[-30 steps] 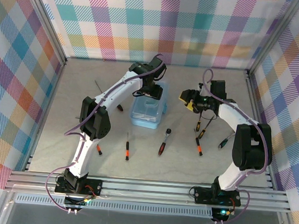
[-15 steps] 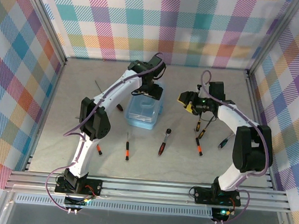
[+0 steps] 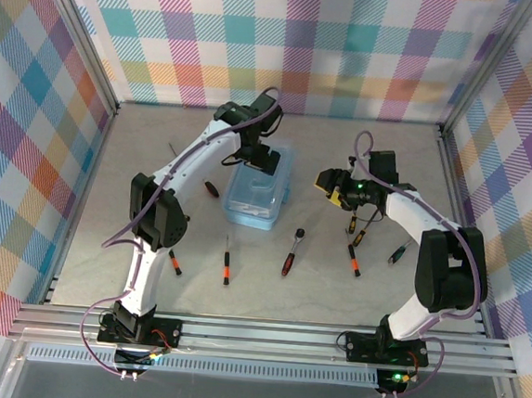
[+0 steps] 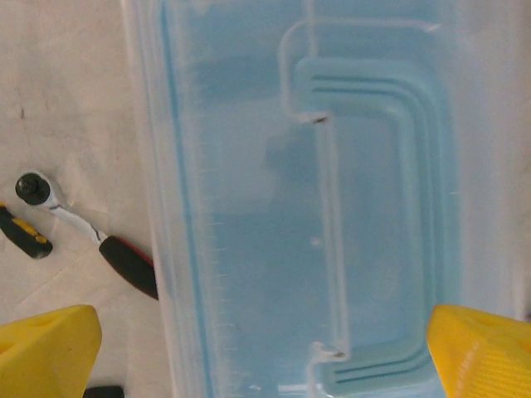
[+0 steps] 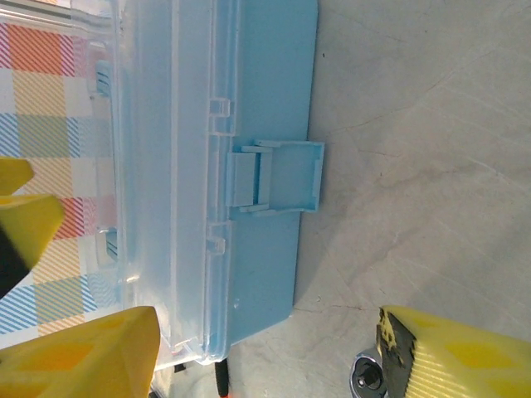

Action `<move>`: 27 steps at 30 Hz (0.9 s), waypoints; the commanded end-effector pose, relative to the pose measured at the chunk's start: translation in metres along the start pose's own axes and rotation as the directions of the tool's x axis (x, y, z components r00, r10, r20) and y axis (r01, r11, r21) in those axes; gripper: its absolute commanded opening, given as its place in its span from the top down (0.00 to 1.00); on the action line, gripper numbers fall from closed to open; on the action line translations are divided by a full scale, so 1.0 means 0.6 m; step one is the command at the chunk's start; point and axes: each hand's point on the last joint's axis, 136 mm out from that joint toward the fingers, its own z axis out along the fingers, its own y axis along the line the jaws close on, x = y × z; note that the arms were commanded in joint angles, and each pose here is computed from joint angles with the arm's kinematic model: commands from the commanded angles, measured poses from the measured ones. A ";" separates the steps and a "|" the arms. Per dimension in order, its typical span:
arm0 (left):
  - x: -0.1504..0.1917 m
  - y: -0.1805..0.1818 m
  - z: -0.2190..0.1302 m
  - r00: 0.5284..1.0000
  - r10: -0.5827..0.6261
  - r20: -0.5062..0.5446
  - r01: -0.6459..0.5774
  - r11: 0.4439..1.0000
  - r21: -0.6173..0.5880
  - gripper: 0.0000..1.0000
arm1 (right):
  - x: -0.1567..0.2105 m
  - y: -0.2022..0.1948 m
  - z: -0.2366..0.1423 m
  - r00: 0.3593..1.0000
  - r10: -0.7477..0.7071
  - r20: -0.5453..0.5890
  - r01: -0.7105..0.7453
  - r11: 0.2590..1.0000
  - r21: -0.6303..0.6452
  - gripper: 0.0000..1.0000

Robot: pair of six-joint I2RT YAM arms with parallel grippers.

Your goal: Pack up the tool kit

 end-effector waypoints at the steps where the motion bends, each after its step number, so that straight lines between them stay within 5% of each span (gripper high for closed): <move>1: 0.023 0.003 0.032 0.997 0.016 -0.082 -0.013 0.999 0.032 0.00 | 0.004 0.013 -0.005 1.000 -0.031 0.007 0.031 0.999 -0.012 0.29; 4: 0.032 0.014 0.054 0.994 0.008 -0.111 -0.008 1.000 0.003 0.00 | 0.007 0.015 -0.007 0.999 -0.036 0.006 0.036 0.999 -0.015 0.29; 12: 0.063 -0.013 0.096 0.985 -0.024 -0.171 0.051 0.987 0.154 0.08 | 0.011 0.016 -0.008 0.999 -0.041 -0.001 0.041 0.999 -0.018 0.29; 20: 0.026 -0.061 0.077 0.981 -0.144 -0.128 0.178 0.933 0.314 0.46 | 0.005 0.027 -0.013 0.999 -0.051 0.005 0.051 0.998 -0.023 0.29; 27: -0.055 -0.096 0.040 0.942 -0.334 -0.033 0.314 0.841 0.440 0.56 | -0.020 0.043 -0.019 0.997 -0.080 0.006 0.080 0.997 -0.014 0.28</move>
